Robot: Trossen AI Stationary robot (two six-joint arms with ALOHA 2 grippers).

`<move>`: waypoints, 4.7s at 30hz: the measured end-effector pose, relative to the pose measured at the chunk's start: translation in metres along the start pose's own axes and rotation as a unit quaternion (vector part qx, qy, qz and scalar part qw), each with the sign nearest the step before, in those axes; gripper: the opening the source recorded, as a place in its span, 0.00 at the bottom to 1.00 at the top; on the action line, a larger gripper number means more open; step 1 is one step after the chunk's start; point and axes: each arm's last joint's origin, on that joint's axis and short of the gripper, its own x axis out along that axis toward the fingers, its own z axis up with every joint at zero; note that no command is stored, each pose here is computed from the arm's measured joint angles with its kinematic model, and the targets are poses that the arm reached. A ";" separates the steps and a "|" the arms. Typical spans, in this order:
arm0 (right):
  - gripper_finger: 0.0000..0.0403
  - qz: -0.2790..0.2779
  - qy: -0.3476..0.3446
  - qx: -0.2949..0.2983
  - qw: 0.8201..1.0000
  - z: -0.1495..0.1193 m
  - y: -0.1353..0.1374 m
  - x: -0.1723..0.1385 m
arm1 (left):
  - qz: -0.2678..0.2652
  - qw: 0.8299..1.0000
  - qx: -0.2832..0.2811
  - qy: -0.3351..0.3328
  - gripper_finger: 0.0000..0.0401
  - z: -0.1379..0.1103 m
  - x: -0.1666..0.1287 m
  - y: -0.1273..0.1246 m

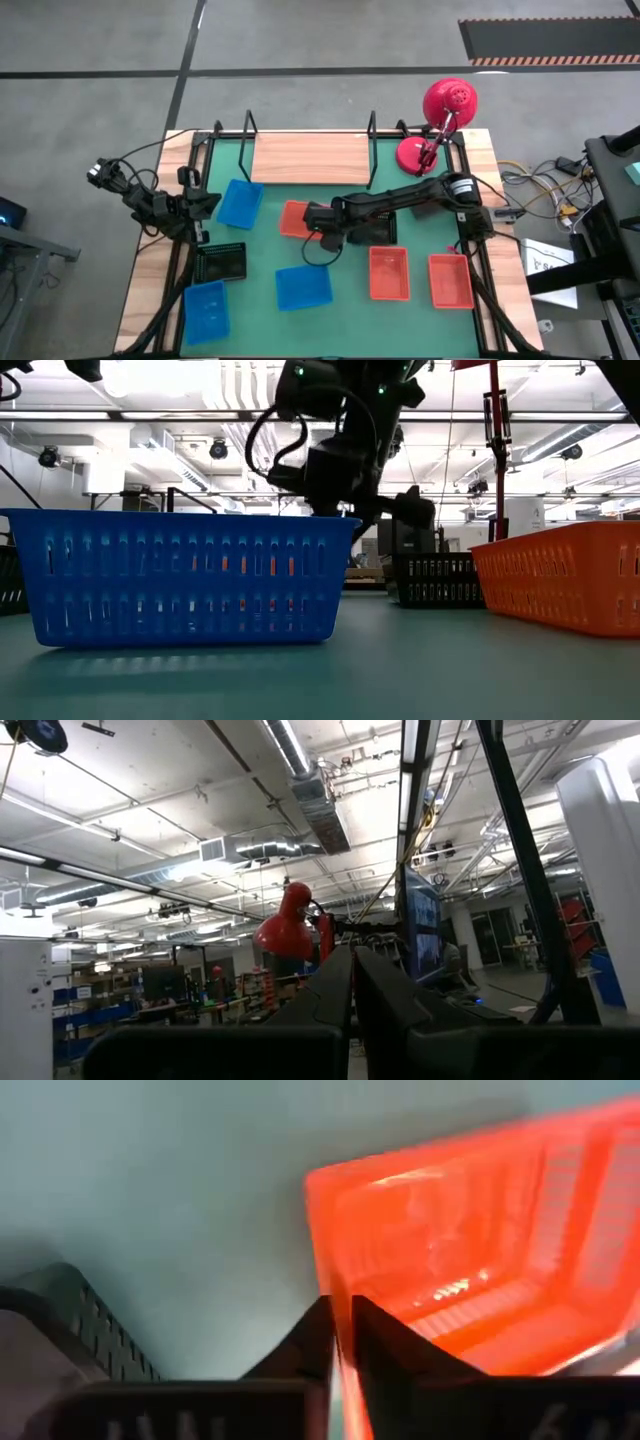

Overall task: Stack baskets on shelf by color
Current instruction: Put the left orange basket on the shelf

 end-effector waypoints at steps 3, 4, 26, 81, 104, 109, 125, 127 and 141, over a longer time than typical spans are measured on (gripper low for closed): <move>0.03 -0.009 -0.007 0.018 1.000 0.006 -0.003 -0.007 | 0.000 1.000 0.000 0.000 0.00 0.000 0.000 0.000; 0.03 -0.014 -0.010 0.024 1.000 0.009 -0.005 -0.010 | 0.000 1.000 0.000 0.000 0.00 0.000 0.000 0.000; 0.02 -0.244 0.009 0.456 0.856 -0.019 -0.085 -0.095 | 0.000 1.000 0.000 0.000 0.00 0.000 0.000 0.000; 0.09 -0.147 0.051 0.585 0.796 -0.117 -0.122 -0.071 | 0.004 1.000 0.002 0.007 0.00 -0.001 0.000 -0.001; 0.02 -0.065 0.091 0.661 0.742 -0.183 -0.115 -0.019 | 0.004 1.000 0.003 0.007 0.00 -0.001 0.001 -0.001; 0.02 -0.063 0.093 0.667 0.737 -0.183 -0.116 -0.006 | 0.004 1.000 0.003 0.007 0.00 -0.001 0.001 -0.001; 0.02 -0.162 0.008 0.551 0.818 -0.101 -0.135 -0.038 | 0.004 1.000 0.006 0.007 0.00 -0.001 0.001 -0.001; 0.02 -0.165 0.017 0.540 0.825 -0.090 -0.132 -0.043 | 0.004 1.000 0.006 0.007 0.00 -0.001 0.001 -0.001; 0.02 -0.099 -0.005 0.499 0.861 0.014 -0.056 -0.131 | -0.004 0.999 -0.025 0.022 0.00 -0.004 0.008 -0.009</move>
